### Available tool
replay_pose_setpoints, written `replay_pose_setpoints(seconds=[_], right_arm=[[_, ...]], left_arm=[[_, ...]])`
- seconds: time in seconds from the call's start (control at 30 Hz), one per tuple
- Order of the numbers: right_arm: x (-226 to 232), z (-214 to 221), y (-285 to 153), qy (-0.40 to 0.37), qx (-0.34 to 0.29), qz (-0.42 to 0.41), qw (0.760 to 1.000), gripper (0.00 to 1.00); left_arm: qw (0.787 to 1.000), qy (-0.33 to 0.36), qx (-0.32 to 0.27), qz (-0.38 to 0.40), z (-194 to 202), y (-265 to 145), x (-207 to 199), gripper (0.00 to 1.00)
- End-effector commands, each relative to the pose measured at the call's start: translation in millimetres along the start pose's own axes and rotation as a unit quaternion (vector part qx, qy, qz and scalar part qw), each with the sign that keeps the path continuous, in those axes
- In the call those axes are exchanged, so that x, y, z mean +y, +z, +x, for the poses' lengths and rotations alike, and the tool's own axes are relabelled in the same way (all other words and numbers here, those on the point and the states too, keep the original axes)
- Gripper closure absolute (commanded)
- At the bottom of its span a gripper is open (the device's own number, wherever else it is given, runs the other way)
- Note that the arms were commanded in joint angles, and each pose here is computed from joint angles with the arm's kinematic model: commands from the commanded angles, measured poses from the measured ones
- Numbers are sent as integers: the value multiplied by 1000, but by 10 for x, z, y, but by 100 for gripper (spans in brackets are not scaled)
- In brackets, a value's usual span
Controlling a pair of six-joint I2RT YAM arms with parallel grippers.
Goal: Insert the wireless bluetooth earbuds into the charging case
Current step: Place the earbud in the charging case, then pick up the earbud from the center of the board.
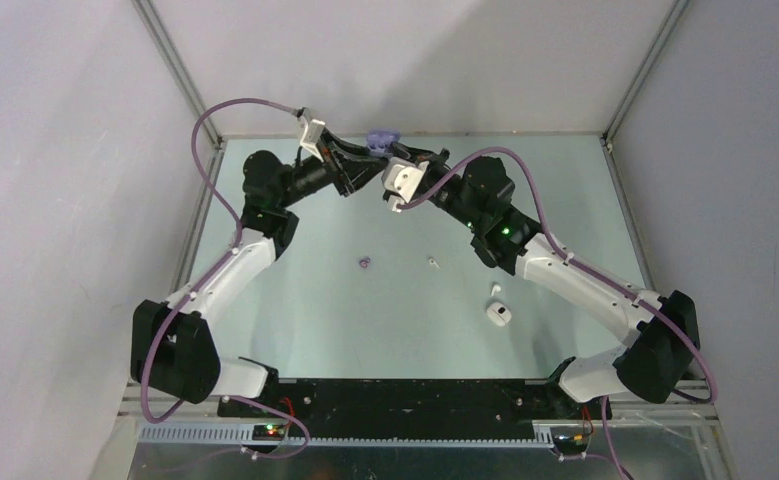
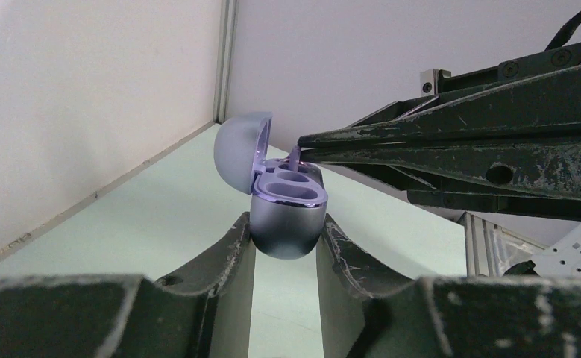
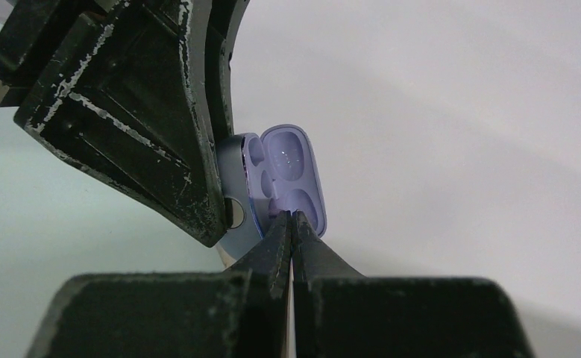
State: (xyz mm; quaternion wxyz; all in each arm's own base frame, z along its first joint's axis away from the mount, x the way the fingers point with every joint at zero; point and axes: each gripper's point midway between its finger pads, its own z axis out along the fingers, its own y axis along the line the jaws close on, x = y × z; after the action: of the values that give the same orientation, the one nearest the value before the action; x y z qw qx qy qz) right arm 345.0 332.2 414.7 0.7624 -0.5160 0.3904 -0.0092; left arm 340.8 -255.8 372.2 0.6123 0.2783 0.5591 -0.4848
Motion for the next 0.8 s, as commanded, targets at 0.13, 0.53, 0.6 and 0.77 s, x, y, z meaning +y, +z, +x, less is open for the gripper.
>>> replay_pose_setpoints(seconds=[0.13,0.53,0.6,0.77], right_arm=[[45,28,-48,22,14,-9,1000,88],[-190,-60,-378,95,27,-29,995,57],[-211,-73,-416,112,32,-37,992,55],[-164,14,-498,198,66,-87,974,43]], left_arm=[[999,25,-29,-3,-189,-34,-41,100],[998,49,-1,26,40,-70,-69,100],[998,52,3,31,74,-75,-71,100],[996,67,13,59,108,-100,-121,100]])
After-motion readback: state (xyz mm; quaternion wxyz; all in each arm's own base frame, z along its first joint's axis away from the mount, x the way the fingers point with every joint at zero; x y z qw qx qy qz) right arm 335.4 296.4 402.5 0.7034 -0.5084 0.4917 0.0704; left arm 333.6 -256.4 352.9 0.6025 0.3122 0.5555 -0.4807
